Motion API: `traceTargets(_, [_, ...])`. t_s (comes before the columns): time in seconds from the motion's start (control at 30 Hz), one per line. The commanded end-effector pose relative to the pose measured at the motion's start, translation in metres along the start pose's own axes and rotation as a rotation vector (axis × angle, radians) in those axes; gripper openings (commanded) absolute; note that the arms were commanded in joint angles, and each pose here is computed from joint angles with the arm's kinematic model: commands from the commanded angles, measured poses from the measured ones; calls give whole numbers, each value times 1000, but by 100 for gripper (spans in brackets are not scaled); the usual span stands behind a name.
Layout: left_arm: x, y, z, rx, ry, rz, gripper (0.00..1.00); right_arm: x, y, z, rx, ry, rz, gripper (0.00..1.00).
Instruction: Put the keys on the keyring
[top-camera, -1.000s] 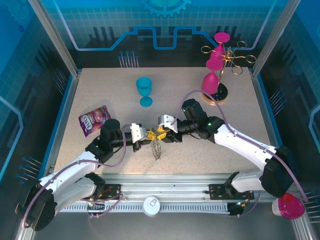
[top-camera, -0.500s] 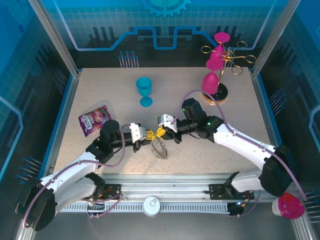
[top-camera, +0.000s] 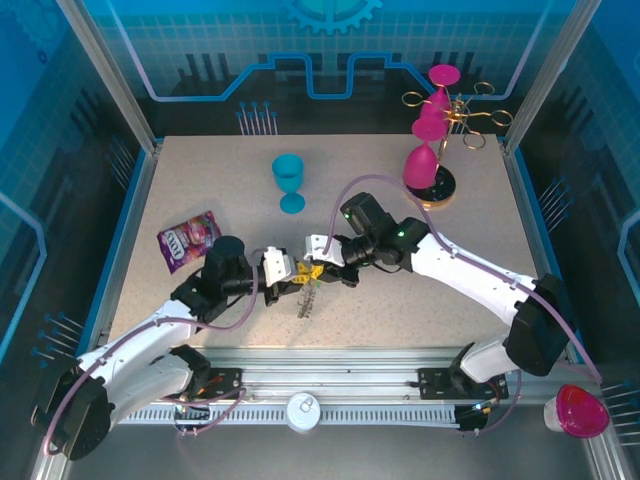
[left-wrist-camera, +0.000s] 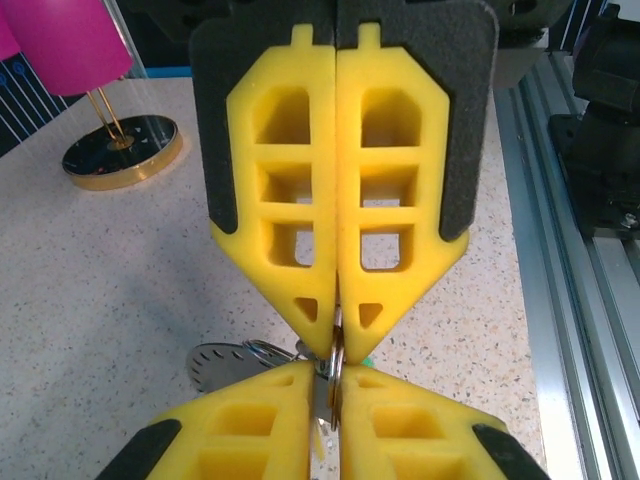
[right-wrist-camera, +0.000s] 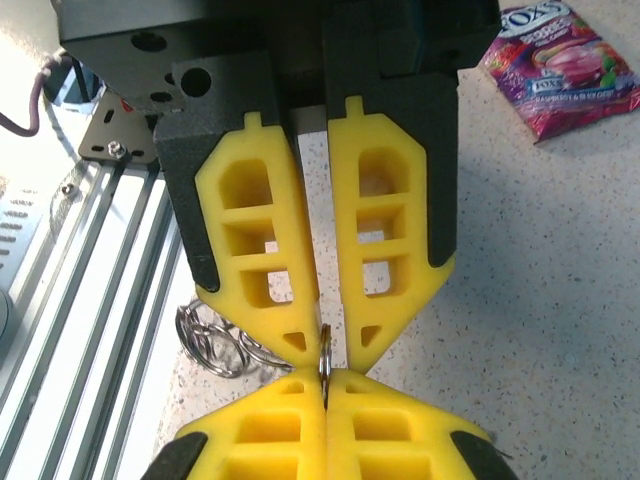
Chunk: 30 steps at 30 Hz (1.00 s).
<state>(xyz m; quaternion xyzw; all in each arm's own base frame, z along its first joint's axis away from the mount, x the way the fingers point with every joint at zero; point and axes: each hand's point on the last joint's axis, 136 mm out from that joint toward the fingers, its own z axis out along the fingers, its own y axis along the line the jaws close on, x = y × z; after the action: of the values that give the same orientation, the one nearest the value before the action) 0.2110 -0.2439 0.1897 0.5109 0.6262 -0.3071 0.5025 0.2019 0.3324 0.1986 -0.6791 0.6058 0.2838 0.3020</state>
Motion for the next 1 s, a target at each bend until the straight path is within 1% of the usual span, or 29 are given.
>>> traceTargets(0.0, [-14,3,1,1,-10,50,12,-13,13,1,-55,14,-51,0])
traceTargets(0.1, [-16,2,0,2,-22,57,0,-16,13,0,-58,3,-39,0])
traceTargets(0.13, [-17,1,0,2,-26,59,0,-17,11,-1,-45,-16,-27,0])
traceTargets(0.17, [-18,1,-1,2,-35,62,0,-18,8,-5,-32,-38,-12,2])
traceTargets(0.2, [-19,1,-2,-2,-45,64,0,-19,5,-8,-13,-68,4,15])
traceTargets(0.23, [-20,0,-2,-4,-57,66,0,-19,2,-13,6,-94,16,21])
traceTargets(0.3, [-23,-2,-3,0,-82,70,0,-15,-3,-20,46,-141,39,26])
traceTargets(0.4, [-27,-5,-4,11,-119,67,0,-7,-7,-22,80,-165,53,26])
traceTargets(0.47, [-29,-6,-4,17,-136,61,0,-4,-4,-20,74,-173,50,27])
traceTargets(0.73, [-34,-7,-3,31,-172,37,0,-8,-5,-18,71,-205,35,26])
traceTargets(0.83, [-34,-8,-2,38,-174,35,0,-10,-4,-17,63,-215,31,23])
traceTargets(0.97, [-34,-8,-3,36,-175,32,0,-10,-3,-18,60,-212,29,15])
